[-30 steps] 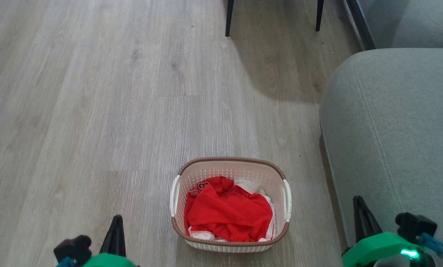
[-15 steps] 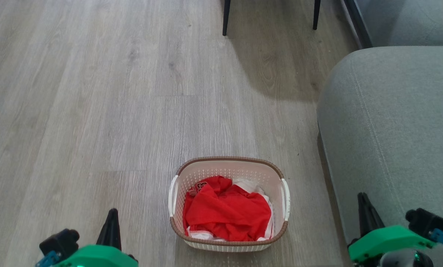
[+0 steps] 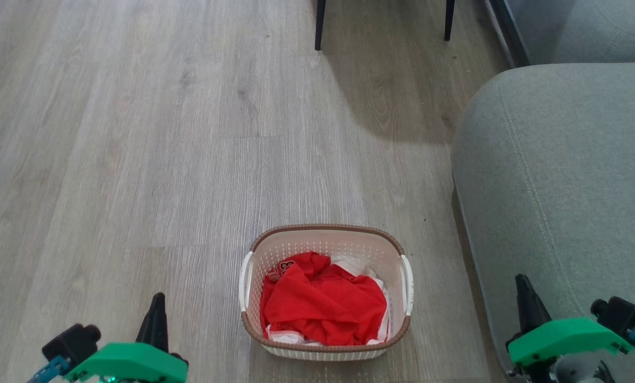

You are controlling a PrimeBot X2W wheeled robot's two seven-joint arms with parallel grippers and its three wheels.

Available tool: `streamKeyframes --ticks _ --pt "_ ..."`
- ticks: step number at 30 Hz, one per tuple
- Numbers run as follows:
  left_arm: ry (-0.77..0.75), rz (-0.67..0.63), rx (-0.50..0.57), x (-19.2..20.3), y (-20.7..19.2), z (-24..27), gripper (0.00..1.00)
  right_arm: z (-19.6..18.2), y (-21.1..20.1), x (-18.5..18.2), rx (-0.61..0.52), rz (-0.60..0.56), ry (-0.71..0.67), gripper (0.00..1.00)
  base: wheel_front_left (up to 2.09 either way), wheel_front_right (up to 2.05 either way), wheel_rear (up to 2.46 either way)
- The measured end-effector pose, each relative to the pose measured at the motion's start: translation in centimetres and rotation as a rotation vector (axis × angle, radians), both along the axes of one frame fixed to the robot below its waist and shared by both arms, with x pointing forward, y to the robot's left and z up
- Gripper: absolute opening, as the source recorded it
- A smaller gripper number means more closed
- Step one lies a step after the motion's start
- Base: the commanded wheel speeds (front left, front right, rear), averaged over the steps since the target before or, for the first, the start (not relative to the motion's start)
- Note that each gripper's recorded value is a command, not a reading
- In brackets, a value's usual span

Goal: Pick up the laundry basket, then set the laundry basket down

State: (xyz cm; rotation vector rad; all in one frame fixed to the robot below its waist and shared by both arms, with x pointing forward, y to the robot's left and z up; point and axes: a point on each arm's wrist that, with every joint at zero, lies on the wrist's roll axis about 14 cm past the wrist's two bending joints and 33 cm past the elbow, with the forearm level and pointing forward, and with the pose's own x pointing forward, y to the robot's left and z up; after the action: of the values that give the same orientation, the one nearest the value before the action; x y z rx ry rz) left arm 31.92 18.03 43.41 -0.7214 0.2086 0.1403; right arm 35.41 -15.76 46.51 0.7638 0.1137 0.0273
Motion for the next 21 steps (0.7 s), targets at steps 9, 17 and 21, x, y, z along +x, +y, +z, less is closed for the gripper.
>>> streamKeyframes --ticks 9,17,21 --pt "0.004 0.02 -0.128 0.5 0.1 0.0 0.0 0.0 -0.9 0.3 0.119 -0.036 0.018 0.0 0.0 0.0 0.0" --pt "-0.013 0.03 -0.221 1.3 0.2 0.5 0.0 -0.3 -1.4 0.3 0.206 -0.058 0.036 0.0 0.0 0.0 0.0" --pt "-0.016 0.04 -0.267 1.5 0.4 0.6 0.0 -0.2 -1.6 0.5 0.25 -0.067 0.04 0.0 0.0 0.0 0.0"
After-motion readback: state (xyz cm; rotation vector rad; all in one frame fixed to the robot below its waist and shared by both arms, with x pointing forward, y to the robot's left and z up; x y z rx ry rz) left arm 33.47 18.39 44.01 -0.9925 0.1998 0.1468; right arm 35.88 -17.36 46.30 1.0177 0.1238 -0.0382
